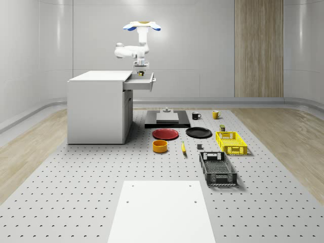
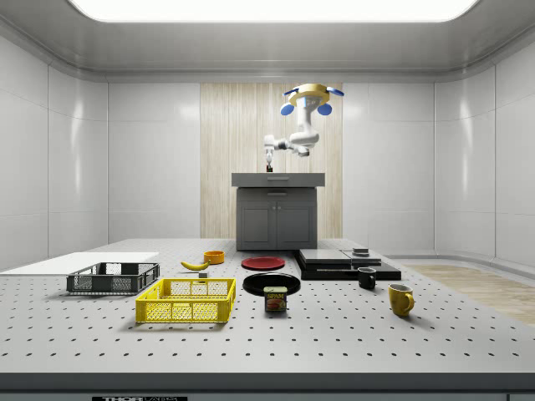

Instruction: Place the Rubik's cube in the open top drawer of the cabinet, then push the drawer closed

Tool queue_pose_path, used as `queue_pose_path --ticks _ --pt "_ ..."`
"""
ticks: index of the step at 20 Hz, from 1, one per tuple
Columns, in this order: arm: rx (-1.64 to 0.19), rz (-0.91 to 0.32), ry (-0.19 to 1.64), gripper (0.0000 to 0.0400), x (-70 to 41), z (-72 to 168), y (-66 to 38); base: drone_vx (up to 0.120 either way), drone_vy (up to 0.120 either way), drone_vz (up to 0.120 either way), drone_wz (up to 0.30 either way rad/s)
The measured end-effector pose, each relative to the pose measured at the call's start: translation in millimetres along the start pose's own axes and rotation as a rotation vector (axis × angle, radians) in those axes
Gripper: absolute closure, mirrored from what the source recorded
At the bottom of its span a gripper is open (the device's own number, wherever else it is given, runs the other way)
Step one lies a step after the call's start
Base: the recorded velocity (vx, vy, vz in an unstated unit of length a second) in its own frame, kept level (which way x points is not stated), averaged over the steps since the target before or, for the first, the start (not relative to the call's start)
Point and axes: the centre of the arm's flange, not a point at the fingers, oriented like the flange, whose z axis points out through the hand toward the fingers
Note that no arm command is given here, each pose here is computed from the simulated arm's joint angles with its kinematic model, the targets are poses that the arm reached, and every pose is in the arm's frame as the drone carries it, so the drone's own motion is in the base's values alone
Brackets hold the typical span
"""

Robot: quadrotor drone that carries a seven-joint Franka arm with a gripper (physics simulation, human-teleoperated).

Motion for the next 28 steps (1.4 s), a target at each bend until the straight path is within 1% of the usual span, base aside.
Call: queue_pose_path --ticks 14,15,16,19,22,24,28 --pt "0.000 0.000 0.000 0.0075 0.2 65 0.0 0.000 0.000 0.000 0.000" --pt "0.000 0.000 0.000 0.0069 0.2 68 0.0 0.000 0.000 0.000 0.000" --pt "0.000 0.000 0.000 0.0054 0.2 71 0.0 0.000 0.000 0.000 0.000" --pt "0.000 0.000 0.000 0.0025 0.2 72 0.0 0.000 0.000 0.000 0.000" --pt "0.000 0.000 0.000 0.0012 0.2 64 -0.1 0.000 0.000 0.013 0.000" --pt "0.000 0.000 0.000 0.0007 0.1 58 -0.1 0.000 0.000 0.120 0.000" --pt "0.000 0.000 0.000 0.0003 0.1 50 -0.1 -0.110 0.110 0.120 0.000"
